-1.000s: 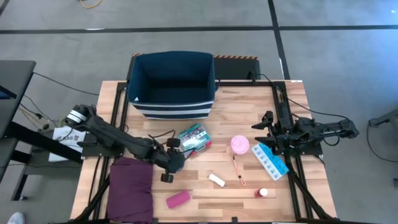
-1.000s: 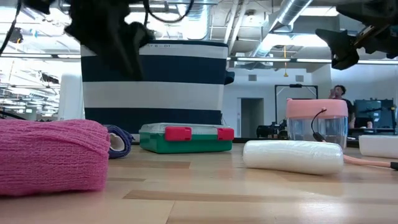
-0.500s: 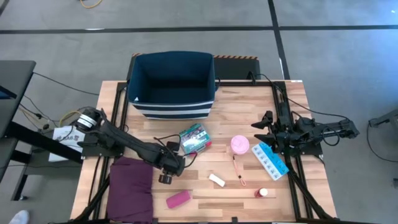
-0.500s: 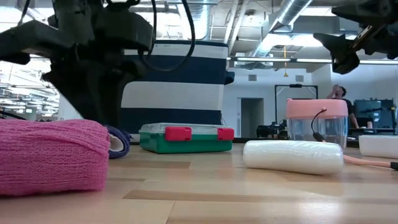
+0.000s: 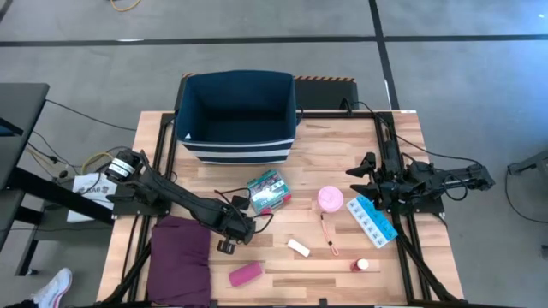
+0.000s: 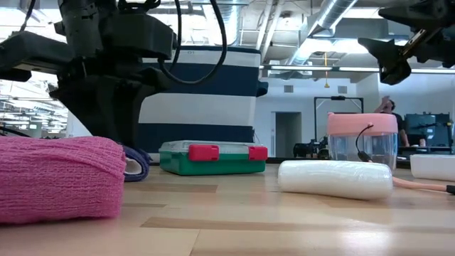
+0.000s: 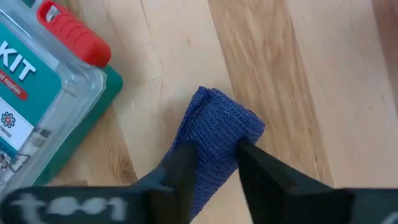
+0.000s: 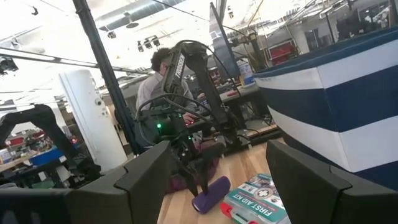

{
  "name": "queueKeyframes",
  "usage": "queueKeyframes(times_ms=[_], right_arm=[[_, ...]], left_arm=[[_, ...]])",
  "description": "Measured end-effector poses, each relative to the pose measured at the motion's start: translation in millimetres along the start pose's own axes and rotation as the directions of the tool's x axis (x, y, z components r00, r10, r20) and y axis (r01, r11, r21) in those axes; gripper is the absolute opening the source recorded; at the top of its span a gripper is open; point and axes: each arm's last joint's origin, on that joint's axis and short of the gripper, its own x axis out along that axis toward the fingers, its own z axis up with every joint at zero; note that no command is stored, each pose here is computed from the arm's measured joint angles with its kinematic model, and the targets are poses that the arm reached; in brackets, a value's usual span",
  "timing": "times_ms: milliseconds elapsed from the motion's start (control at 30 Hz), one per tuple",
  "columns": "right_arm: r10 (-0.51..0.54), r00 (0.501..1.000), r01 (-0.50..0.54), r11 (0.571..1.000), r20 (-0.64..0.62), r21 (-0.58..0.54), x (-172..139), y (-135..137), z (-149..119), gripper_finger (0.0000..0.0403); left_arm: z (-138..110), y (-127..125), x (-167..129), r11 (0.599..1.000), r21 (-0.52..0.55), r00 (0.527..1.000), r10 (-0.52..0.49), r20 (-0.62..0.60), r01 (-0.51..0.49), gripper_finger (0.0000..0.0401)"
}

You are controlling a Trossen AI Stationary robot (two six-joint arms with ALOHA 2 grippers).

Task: Pick & place medical supplies in basket/bin
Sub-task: Put the violet bandage into the blue bin

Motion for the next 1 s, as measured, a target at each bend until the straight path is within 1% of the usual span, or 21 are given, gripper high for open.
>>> queueKeyframes(times_ms=[133, 200, 333, 467, 533, 667, 767, 867, 933, 1000], right_arm=[[0.000, 1.000, 0.000, 1.000, 0.000, 0.000, 0.0, 0.0, 0.0, 0.0260], [0.000, 1.000, 0.000, 1.000, 0.000, 0.000, 0.0, 0.0, 0.0, 0.0260], [0.000, 1.000, 0.000, 1.000, 0.000, 0.000, 0.0, 0.0, 0.0, 0.0260], [0.000, 1.000, 0.000, 1.000, 0.000, -0.001, 0.0, 0.0, 0.0, 0.0260], [0.000, 1.000, 0.000, 1.000, 0.000, -0.001, 0.0, 0.0, 0.0, 0.0260], [0.000, 1.000, 0.000, 1.000, 0.000, -0.001, 0.0, 0.0, 0.0, 0.0260], [0.000, 1.000, 0.000, 1.000, 0.000, 0.000, 0.0, 0.0, 0.0, 0.0260], [0.001, 1.000, -0.001, 1.000, 0.000, 0.000, 0.0, 0.0, 0.0, 0.0260], [0.001, 1.000, -0.001, 1.000, 0.000, 0.000, 0.0, 0.0, 0.0, 0.0260], [0.002, 1.000, -0.002, 1.000, -0.002, 0.000, 0.0, 0.0, -0.1, 0.0260]], left_arm=[[0.0, -0.2, 0.1, 1.000, -0.001, 1.000, -0.006, 0.000, 0.006, 0.0029], [0.9, 0.0, 0.4, 1.000, 0.001, 1.000, -0.017, 0.010, 0.017, 0.0009], [5.7, 0.3, -1.4, 1.000, -0.003, 0.999, -0.019, 0.039, 0.019, 0.0005], [8.3, 1.4, -3.2, 0.999, -0.020, 0.999, -0.027, 0.043, 0.028, 0.0001], [9.0, 1.6, -5.4, 0.999, -0.023, 0.999, -0.033, 0.026, 0.034, 0.0007], [10.9, 2.3, -11.2, 0.999, 0.011, 0.999, -0.032, -0.012, 0.032, 0.0032], [16.3, 4.0, -15.1, 0.999, 0.008, 0.999, -0.033, 0.011, 0.032, 0.0059], [19.7, 5.3, -17.9, 0.998, 0.003, 0.997, -0.070, 0.022, 0.070, 0.0090], [19.9, 4.9, -19.4, 0.995, -0.015, 0.995, -0.099, 0.012, 0.099, 0.0110], [20.7, 4.4, -20.2, 0.992, -0.057, 0.994, -0.109, 0.018, 0.110, 0.0129]])
